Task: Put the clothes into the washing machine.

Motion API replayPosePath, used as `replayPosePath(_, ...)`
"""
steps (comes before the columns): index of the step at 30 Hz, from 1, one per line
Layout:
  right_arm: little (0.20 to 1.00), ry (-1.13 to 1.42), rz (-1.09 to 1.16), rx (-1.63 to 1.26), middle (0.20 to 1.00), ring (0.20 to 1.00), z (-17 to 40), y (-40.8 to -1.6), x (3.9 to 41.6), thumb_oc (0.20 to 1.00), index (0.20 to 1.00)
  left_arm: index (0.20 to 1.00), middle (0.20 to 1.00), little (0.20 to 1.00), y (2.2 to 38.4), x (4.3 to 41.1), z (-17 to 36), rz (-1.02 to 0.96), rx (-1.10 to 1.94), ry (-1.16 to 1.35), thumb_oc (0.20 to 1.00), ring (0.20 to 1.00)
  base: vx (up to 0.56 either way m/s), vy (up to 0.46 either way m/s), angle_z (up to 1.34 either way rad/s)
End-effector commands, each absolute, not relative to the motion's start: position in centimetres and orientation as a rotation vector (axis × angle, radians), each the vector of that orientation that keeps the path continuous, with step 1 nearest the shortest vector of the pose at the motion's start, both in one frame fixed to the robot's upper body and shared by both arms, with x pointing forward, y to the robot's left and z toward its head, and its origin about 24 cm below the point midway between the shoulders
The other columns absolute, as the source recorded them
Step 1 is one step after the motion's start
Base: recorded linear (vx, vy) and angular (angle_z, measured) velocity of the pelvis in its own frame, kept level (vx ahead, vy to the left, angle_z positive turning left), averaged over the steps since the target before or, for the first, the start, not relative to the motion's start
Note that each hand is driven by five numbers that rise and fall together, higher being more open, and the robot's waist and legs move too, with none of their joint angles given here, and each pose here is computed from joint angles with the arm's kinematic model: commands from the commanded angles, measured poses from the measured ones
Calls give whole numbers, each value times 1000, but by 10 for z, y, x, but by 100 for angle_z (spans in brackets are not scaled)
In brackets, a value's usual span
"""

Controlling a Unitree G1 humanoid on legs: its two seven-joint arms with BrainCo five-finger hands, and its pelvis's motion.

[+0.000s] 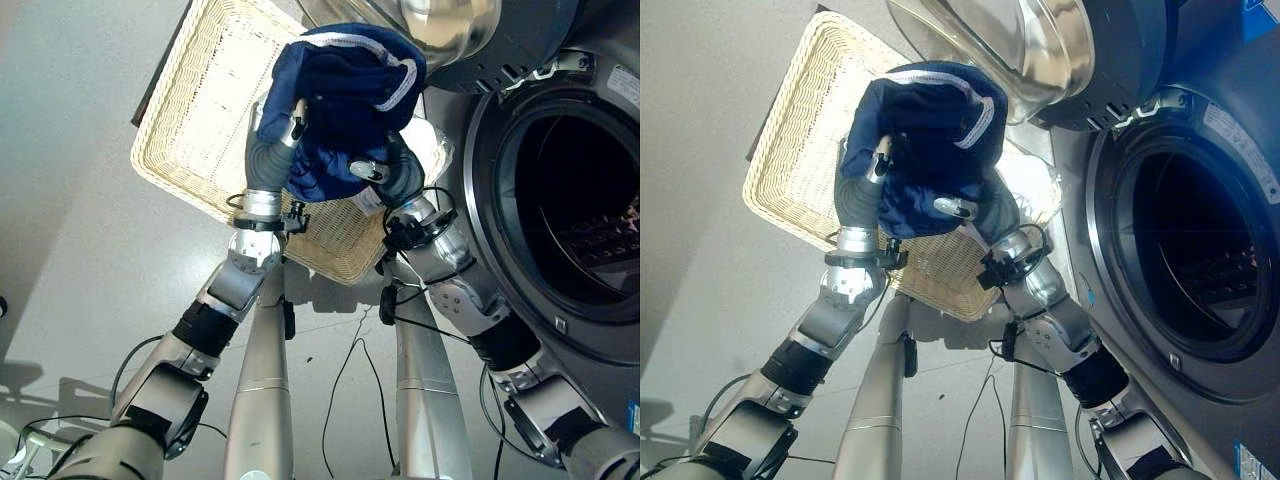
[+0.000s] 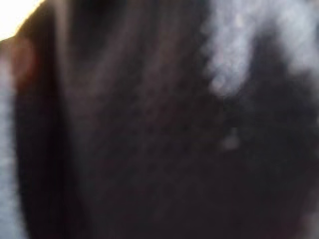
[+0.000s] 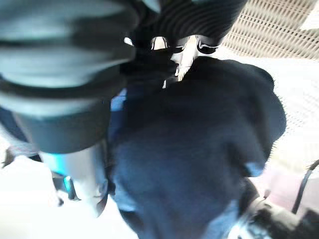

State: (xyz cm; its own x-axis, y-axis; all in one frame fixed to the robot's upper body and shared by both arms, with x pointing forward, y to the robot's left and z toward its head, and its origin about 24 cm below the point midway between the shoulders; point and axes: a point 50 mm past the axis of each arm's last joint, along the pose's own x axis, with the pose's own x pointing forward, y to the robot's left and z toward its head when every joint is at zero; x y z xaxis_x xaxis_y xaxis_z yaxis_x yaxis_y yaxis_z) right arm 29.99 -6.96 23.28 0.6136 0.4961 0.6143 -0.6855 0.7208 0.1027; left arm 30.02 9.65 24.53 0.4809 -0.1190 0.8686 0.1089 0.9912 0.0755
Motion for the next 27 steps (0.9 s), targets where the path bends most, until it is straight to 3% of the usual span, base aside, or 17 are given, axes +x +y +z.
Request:
replayPosePath(1,677,-672,781,365,677,677,247,-54,283,677,677,200,200,200,83,274,274,-225,-89,-1254,200,200,0,0,0)
replayPosePath(2,360,-669,783,370,360,360,248,-53,283,360,360,200,200,200,79,273,274,-240,-82,-1243,200,200,0,0,0)
replayPosePath(3,200,-670,786,372,200,200,247,-52,283,200,200,200,200,200,78,273,274,-245,-76,-1240,200,200,0,0,0)
replayPosePath(23,200,-691,797,414,200,200,248,-53,282,200,200,200,200,200,70,275,268,-240,-32,-1204,200,200,0,0,0)
replayPosePath(24,200,-697,792,421,200,200,248,-53,282,200,200,473,473,473,70,277,268,-200,-16,-1200,473,473,0,0,0)
replayPosePath(25,200,-706,784,426,200,200,249,-54,282,200,200,1000,1000,1000,71,279,266,-177,-5,-1181,1000,1000,0,0,0)
replayPosePath(27,200,-716,777,435,200,200,250,-55,281,200,200,1000,1000,1000,72,282,265,-164,9,-1152,1000,1000,0,0,0)
